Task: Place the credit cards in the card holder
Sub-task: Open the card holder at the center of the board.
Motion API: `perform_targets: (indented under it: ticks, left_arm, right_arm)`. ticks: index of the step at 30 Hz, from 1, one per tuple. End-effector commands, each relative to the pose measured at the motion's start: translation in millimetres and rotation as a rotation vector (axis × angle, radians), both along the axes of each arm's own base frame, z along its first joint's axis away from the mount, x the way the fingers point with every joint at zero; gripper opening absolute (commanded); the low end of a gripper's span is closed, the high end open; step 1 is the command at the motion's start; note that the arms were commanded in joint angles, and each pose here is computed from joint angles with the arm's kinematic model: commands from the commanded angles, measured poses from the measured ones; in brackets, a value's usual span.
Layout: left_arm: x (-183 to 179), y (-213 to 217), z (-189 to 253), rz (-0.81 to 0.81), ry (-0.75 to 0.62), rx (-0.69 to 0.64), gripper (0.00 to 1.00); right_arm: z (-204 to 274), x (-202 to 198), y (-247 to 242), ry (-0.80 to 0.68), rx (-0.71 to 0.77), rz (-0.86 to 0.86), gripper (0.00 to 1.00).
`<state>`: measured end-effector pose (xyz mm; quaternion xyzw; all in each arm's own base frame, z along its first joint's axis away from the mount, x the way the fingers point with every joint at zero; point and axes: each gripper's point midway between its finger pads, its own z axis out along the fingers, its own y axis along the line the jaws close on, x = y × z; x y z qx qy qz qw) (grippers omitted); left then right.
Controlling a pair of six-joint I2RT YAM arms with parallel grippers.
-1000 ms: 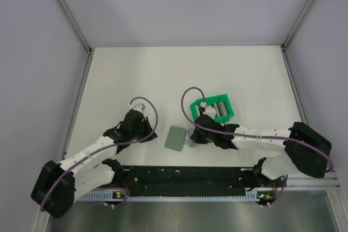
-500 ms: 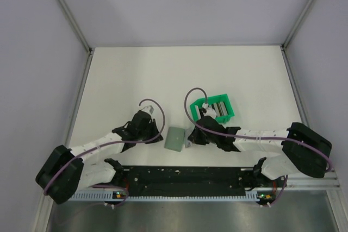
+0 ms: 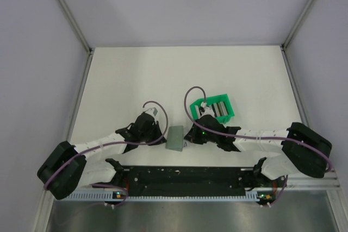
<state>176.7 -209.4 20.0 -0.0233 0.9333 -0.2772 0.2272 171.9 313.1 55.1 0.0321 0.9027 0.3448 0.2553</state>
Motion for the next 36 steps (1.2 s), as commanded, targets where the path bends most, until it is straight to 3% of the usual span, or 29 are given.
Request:
perform_targets:
  ticks: [1, 8, 22, 33, 36]
  left_arm:
    - [4, -10, 8, -0.012, -0.027, -0.038, 0.0]
    - [8, -10, 9, -0.002, -0.04, -0.029, 0.0]
    - [7, 24, -14, 0.1, -0.029, 0.119, 0.0]
    - [7, 53, 5, 0.237, -0.035, 0.176, 0.0]
    - [7, 61, 14, 0.267, -0.039, 0.186, 0.06]
  right_arm:
    - [43, 11, 25, -0.073, 0.116, 0.043, 0.0]
    - [60, 10, 45, -0.091, 0.18, 0.094, 0.0]
    - [37, -1, 96, -0.027, 0.197, 0.174, 0.0]
    - [-18, 2, 73, -0.011, -0.1, 0.072, 0.0]
    - [-25, 2, 74, -0.005, -0.115, 0.082, 0.0]
